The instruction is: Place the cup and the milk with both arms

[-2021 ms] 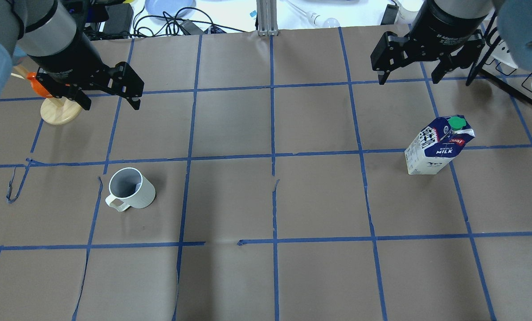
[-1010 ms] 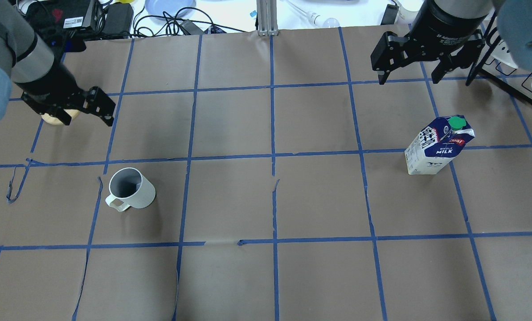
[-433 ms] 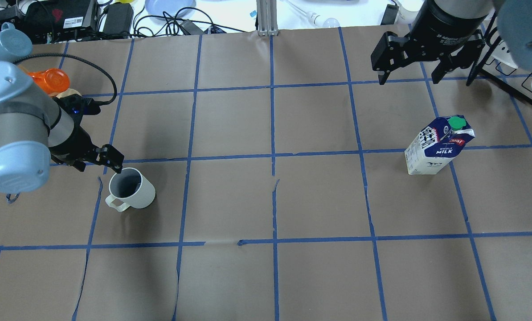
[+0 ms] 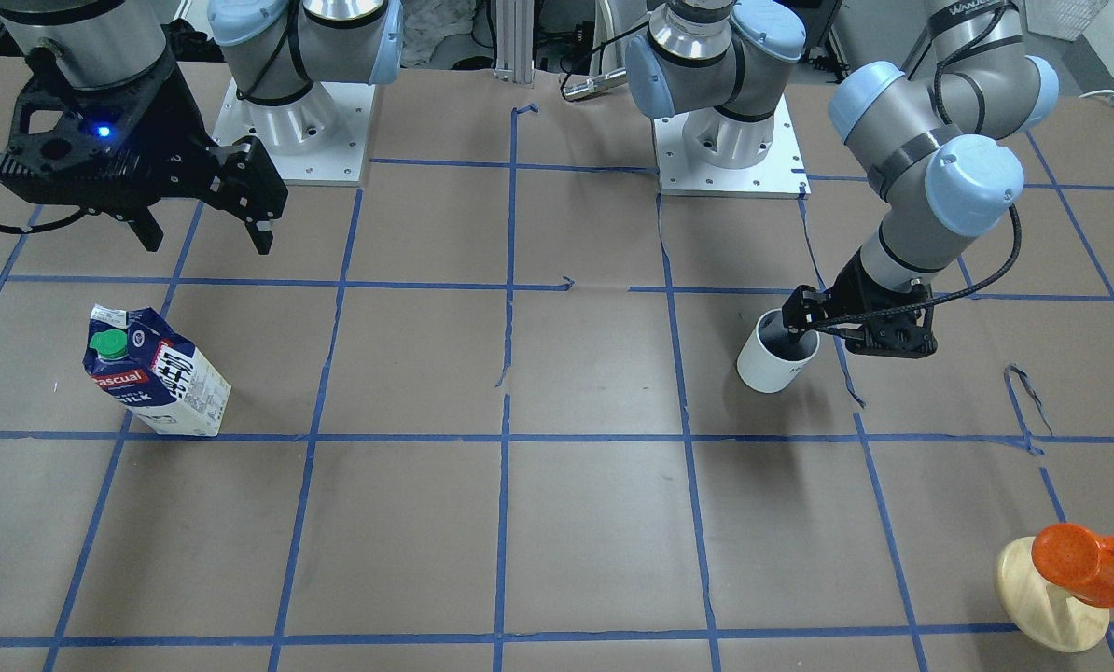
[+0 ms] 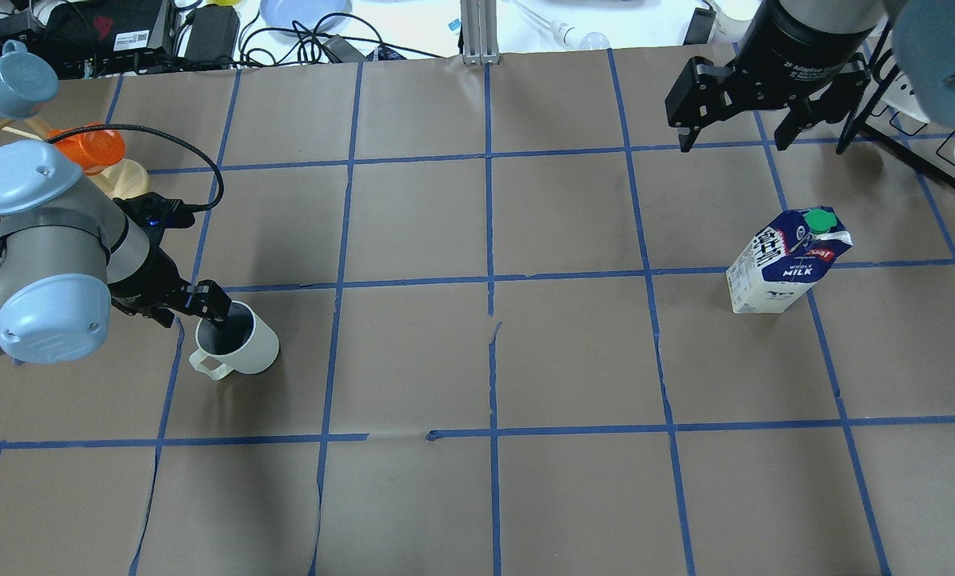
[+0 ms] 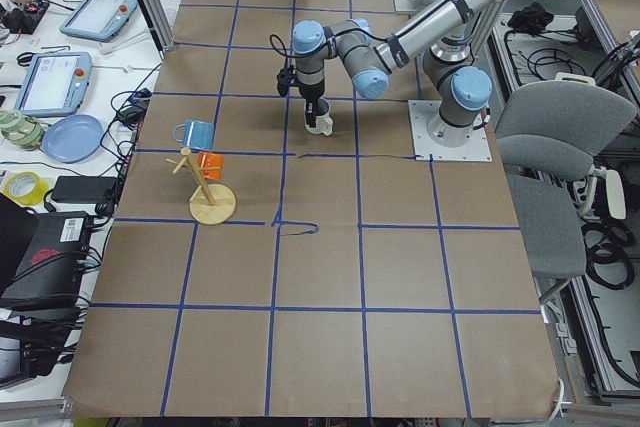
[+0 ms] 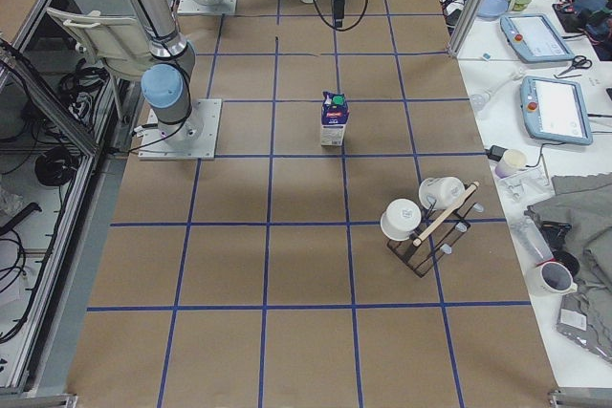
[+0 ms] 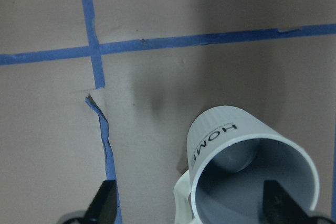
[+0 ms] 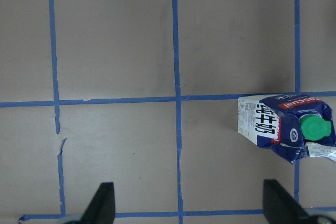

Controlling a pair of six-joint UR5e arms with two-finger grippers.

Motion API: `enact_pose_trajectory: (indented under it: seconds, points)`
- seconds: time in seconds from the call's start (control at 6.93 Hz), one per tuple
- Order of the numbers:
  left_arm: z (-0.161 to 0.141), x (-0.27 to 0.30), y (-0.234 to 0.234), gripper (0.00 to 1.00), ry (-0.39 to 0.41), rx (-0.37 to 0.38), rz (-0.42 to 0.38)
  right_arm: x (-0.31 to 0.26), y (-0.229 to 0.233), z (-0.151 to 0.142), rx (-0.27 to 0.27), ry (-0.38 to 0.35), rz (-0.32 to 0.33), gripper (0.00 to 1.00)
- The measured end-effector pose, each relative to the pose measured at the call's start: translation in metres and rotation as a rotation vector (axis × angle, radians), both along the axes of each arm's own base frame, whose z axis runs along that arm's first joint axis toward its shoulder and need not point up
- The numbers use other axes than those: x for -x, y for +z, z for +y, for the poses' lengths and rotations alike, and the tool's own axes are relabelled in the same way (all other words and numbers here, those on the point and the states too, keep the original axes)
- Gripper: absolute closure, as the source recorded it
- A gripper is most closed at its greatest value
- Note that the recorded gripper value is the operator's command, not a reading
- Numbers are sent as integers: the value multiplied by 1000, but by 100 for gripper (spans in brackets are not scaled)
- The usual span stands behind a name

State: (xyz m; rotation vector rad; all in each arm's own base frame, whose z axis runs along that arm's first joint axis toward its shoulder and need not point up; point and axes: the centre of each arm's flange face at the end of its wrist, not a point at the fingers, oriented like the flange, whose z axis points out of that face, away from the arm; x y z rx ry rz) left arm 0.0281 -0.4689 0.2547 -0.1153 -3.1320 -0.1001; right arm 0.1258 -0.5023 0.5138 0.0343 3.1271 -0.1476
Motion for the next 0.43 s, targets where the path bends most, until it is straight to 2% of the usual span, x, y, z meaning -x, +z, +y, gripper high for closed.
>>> enact_pose_trajectory:
  seconds: [0.43]
  points:
    - [-5,-1,-8,100,11,-9,5,11,-12,-5,-46,24,15,0]
